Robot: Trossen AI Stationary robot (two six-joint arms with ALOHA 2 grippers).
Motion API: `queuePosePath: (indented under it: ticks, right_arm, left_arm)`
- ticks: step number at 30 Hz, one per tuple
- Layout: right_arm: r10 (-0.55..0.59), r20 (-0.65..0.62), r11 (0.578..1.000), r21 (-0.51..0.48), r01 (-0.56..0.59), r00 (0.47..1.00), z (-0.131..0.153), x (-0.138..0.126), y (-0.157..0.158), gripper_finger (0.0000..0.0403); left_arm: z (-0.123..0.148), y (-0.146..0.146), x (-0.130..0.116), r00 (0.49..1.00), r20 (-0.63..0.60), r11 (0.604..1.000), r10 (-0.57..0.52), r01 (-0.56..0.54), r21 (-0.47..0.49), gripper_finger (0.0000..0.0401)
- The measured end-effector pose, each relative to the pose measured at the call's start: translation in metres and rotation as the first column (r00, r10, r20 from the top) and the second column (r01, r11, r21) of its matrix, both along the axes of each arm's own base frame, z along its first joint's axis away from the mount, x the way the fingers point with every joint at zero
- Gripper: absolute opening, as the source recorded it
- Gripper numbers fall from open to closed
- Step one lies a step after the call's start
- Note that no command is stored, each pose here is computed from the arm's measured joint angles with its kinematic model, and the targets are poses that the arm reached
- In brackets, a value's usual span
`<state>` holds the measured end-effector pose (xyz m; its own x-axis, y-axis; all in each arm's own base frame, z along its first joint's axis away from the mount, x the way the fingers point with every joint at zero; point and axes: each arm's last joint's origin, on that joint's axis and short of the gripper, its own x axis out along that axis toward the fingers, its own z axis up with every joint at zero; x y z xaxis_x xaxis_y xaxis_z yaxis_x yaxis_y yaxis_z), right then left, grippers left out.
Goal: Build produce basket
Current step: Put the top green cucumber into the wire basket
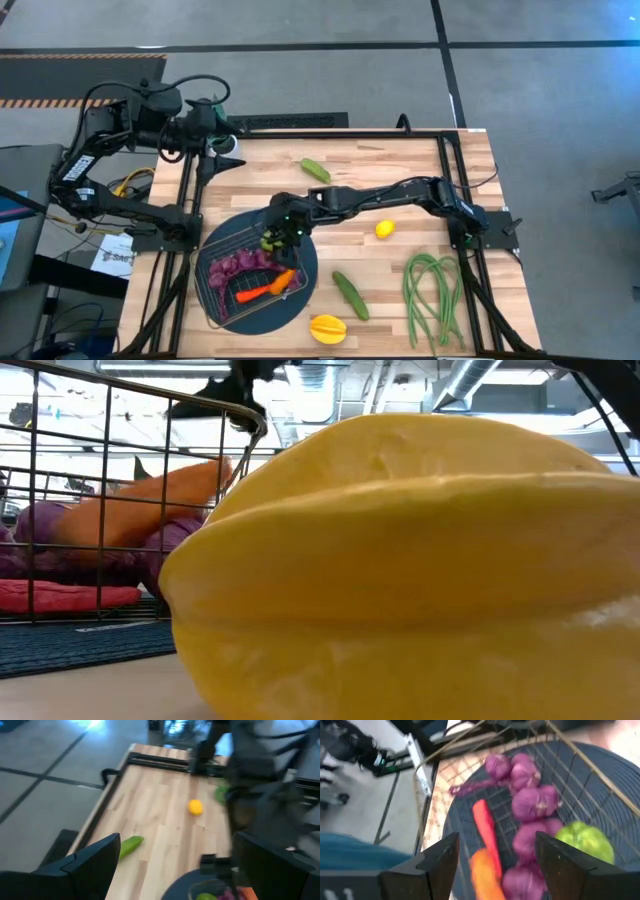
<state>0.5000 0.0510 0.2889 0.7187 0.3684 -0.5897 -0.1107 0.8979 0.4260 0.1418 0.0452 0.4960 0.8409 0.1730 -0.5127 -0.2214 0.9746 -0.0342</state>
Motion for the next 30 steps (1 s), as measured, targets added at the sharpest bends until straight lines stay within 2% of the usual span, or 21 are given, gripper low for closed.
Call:
queuePosePath:
  ticks: [2,7,9,13,17,21,26,30]
  right_arm:
    - [-0.008,-0.008,0.999,-0.036,0.008,1.0,0.016,-0.009,-0.005,0.0267]
    - [-0.172,-0.096,0.962,-0.229,0.147,0.98,0.062,-0.051,-0.032,0.0257]
    - [-0.228,-0.147,0.942,-0.285,0.179,0.963,0.081,-0.076,-0.039,0.0253]
    - [-0.342,-0.149,0.898,-0.344,0.275,0.928,0.126,-0.13,-0.046,0.0246]
    - [-0.505,-0.15,0.818,-0.398,0.415,0.85,0.159,-0.187,-0.052,0.024]
    - [-0.606,-0.119,0.759,-0.384,0.526,0.787,0.186,-0.242,-0.054,0.0235]
    - [-0.619,-0.038,0.754,-0.309,0.58,0.784,0.212,-0.293,-0.053,0.0233]
    - [-0.607,0.022,0.763,-0.263,0.59,0.794,0.226,-0.325,-0.053,0.0233]
  left_arm:
    - [-0.001,0.002,0.001,0.998,-0.014,0.998,0.062,-0.061,0.017,0.037]
    - [-0.019,0.01,0.012,0.977,-0.121,0.985,0.173,-0.169,0.043,0.037]
    - [-0.031,0.013,0.021,0.969,-0.177,0.985,0.17,-0.165,0.041,0.037]
    - [-0.061,0.023,0.049,0.948,-0.289,0.991,0.131,-0.116,0.069,0.037]
    - [-0.088,0.036,0.089,0.934,-0.348,0.992,0.079,-0.04,0.118,0.037]
    - [-0.122,0.054,0.139,0.902,-0.432,0.979,0.016,0.074,0.19,0.037]
    - [-0.181,0.073,0.195,0.795,-0.602,0.957,-0.079,0.229,0.177,0.0368]
    - [-0.213,0.086,0.229,0.711,-0.695,0.934,-0.105,0.31,0.176,0.0347]
